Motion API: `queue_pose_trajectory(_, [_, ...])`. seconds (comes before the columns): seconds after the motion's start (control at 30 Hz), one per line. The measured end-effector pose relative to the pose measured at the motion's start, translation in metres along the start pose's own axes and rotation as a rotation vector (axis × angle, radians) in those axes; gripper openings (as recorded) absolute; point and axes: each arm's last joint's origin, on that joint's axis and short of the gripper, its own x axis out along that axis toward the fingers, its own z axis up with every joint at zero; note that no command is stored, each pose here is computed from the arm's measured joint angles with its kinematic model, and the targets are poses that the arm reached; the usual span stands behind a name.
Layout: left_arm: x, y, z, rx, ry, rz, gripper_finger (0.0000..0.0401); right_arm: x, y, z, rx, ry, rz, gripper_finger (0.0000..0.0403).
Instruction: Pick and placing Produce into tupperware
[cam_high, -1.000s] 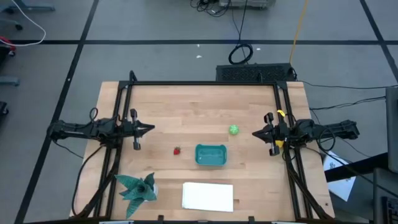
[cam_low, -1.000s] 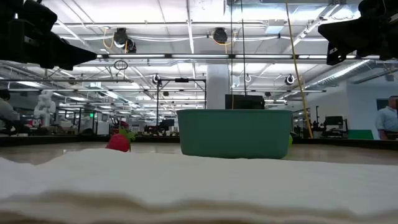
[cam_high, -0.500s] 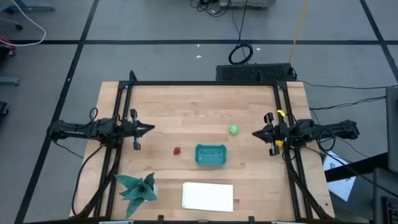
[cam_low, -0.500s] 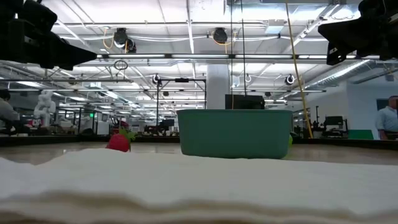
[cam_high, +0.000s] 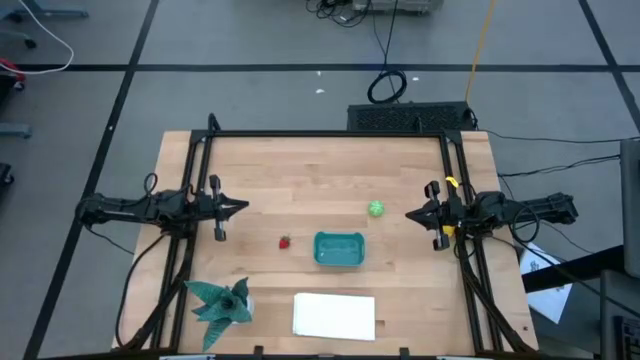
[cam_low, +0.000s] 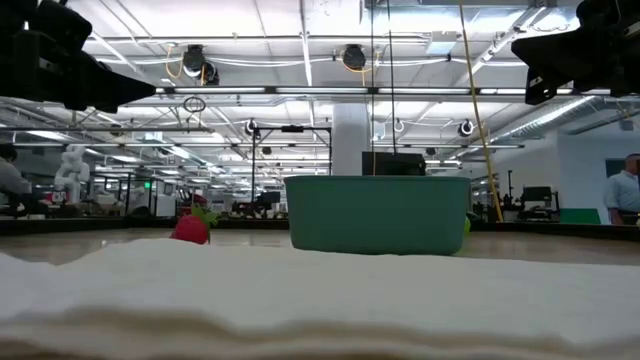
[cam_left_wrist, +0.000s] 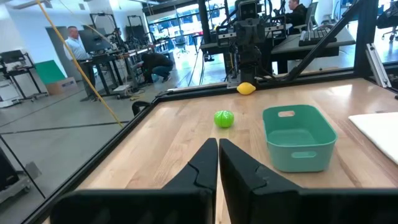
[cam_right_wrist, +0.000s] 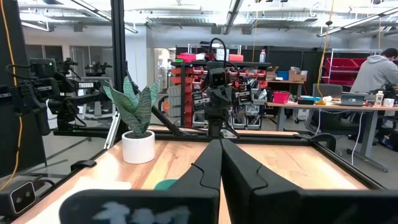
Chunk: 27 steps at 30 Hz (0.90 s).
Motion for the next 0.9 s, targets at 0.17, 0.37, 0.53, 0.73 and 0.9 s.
queue_pose_trajectory(0.17, [0.0000, 0.0000, -0.0002, 0.000, 0.001, 0.000, 0.0021, 0.0000, 0.0000, 0.0000, 0.000, 0.000, 0.000, 0.0000])
queue_pose_trajectory(0.37, [0.0000, 0.0000, -0.0001, 0.000, 0.000, 0.000, 0.0021, 0.0000, 0.0000, 0.0000, 0.000, 0.000, 0.000, 0.0000])
queue_pose_trajectory(0.53, [0.0000, 0.0000, -0.0001, 0.000, 0.001, 0.000, 0.0021, 0.0000, 0.0000, 0.0001, 0.000, -0.001, 0.000, 0.0000])
queue_pose_trajectory(0.73, [0.0000, 0.0000, -0.0001, 0.000, 0.001, 0.000, 0.0021, 0.0000, 0.0000, 0.0005, 0.001, -0.005, 0.000, 0.0000])
queue_pose_trajectory(0.9, [0.0001, 0.0000, -0.0002, 0.000, 0.001, 0.000, 0.0021, 0.0000, 0.0000, 0.0008, 0.001, -0.008, 0.000, 0.0000])
